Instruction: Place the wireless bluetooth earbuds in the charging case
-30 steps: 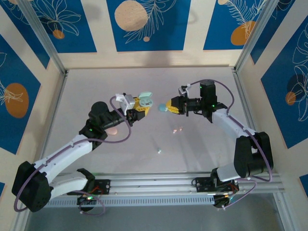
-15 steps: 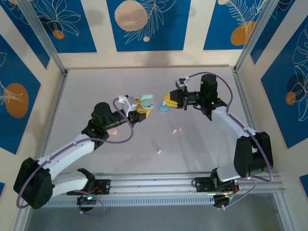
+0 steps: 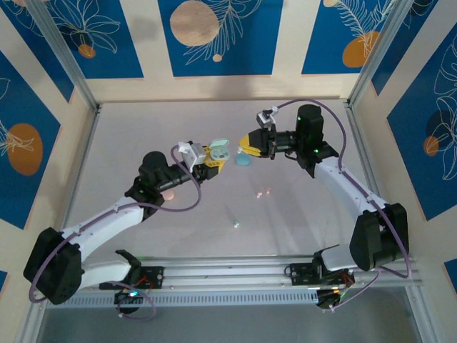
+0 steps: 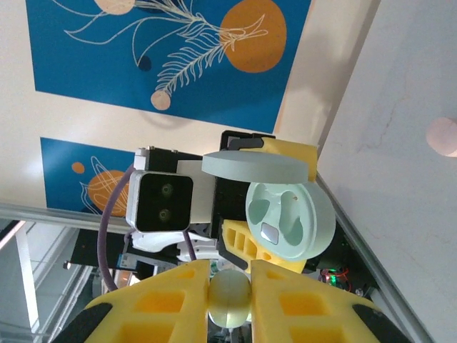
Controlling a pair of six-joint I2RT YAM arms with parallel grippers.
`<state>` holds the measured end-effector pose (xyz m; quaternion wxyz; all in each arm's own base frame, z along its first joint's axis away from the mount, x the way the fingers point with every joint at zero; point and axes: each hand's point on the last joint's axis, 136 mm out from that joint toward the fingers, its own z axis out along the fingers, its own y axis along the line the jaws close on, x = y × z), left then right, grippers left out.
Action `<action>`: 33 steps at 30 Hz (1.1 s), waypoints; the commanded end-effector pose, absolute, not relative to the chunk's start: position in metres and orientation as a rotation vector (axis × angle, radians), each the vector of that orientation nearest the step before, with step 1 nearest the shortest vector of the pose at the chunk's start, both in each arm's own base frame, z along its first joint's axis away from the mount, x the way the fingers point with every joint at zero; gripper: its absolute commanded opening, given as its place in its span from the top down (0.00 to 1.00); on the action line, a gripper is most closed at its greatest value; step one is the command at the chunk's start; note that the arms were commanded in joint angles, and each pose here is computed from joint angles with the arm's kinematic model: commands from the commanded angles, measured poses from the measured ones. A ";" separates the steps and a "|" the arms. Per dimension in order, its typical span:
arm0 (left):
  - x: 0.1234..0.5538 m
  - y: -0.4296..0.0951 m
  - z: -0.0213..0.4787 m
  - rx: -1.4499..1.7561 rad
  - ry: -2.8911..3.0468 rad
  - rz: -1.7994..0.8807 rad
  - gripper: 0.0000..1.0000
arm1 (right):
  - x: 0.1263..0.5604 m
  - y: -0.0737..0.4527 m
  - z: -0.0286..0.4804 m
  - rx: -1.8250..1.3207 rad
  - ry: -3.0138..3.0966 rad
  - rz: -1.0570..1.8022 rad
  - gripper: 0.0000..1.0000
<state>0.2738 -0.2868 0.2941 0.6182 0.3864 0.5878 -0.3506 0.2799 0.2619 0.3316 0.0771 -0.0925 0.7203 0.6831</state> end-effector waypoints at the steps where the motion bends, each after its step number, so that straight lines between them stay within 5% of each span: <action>1: 0.276 -0.286 0.302 0.882 1.301 -0.784 0.71 | 0.272 0.268 0.350 -0.364 2.113 2.008 0.78; 33: 0.272 -0.289 0.307 0.869 1.287 -0.834 0.71 | 0.270 0.317 0.339 -0.406 2.169 1.791 0.78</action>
